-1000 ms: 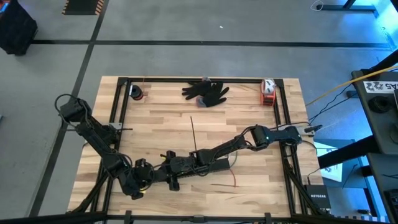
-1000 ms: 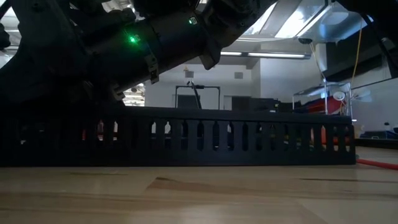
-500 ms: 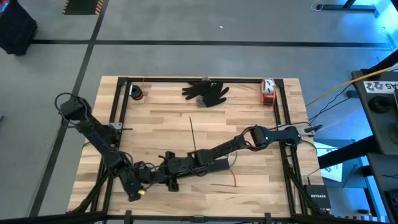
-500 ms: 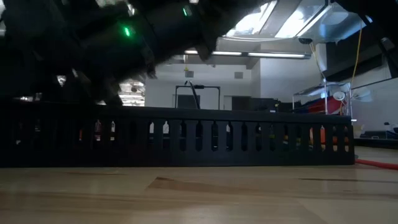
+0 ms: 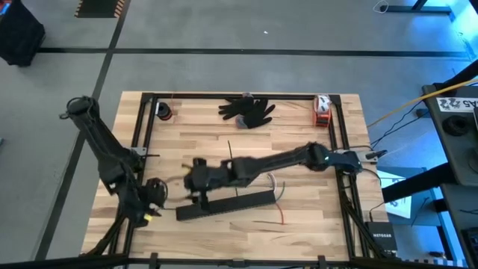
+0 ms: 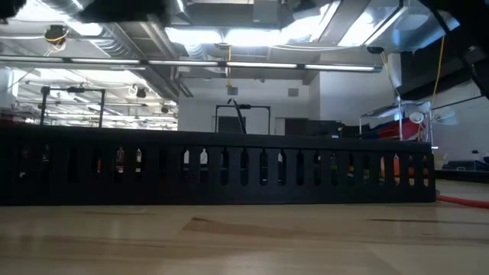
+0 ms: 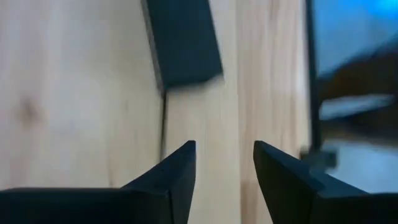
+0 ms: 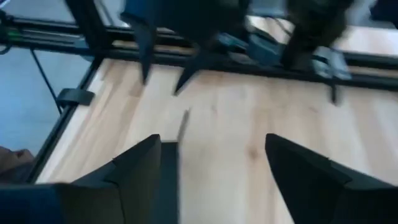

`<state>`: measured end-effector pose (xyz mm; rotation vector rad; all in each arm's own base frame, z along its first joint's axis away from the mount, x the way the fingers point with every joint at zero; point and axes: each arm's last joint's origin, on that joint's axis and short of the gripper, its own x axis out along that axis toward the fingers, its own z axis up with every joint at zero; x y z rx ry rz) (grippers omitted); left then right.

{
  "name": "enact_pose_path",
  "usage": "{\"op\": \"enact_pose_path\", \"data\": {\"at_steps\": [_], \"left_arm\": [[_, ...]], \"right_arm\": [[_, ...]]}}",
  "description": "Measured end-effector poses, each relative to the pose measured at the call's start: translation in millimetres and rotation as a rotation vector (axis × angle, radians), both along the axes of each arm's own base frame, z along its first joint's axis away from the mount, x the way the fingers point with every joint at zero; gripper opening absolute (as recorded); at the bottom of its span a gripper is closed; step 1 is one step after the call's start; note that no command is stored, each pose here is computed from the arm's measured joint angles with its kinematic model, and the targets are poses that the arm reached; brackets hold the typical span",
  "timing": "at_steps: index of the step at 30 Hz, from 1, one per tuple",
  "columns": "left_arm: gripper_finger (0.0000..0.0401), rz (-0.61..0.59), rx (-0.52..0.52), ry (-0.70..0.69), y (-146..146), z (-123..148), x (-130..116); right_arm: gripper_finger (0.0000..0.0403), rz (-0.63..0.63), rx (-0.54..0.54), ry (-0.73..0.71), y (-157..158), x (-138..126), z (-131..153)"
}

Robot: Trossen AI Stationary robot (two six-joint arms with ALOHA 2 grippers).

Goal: Ziptie cables
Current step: Return to Home Position

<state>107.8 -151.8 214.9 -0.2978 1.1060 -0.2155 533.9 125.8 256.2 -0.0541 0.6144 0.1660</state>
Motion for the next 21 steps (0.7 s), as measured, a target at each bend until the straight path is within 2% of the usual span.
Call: {"op": "enact_pose_path", "data": {"at_steps": [4,11,18,21], "left_arm": [[0.0143,0.012,-0.005,-0.144,15,20,-4],[0.0110,0.081,0.055,-0.391,46,44,-2],[0.0019,0.192,0.115,-0.536,81,61,4],[0.0005,0.257,0.150,-0.574,95,65,5]], "right_arm": [[0.0271,-0.100,0.081,0.024,-24,-17,32],[0.0235,-0.149,0.095,-0.004,-49,-34,71],[0.0151,-0.101,0.012,0.090,-68,-52,83],[0.0108,-0.029,-0.011,0.142,-81,-59,85]]}}
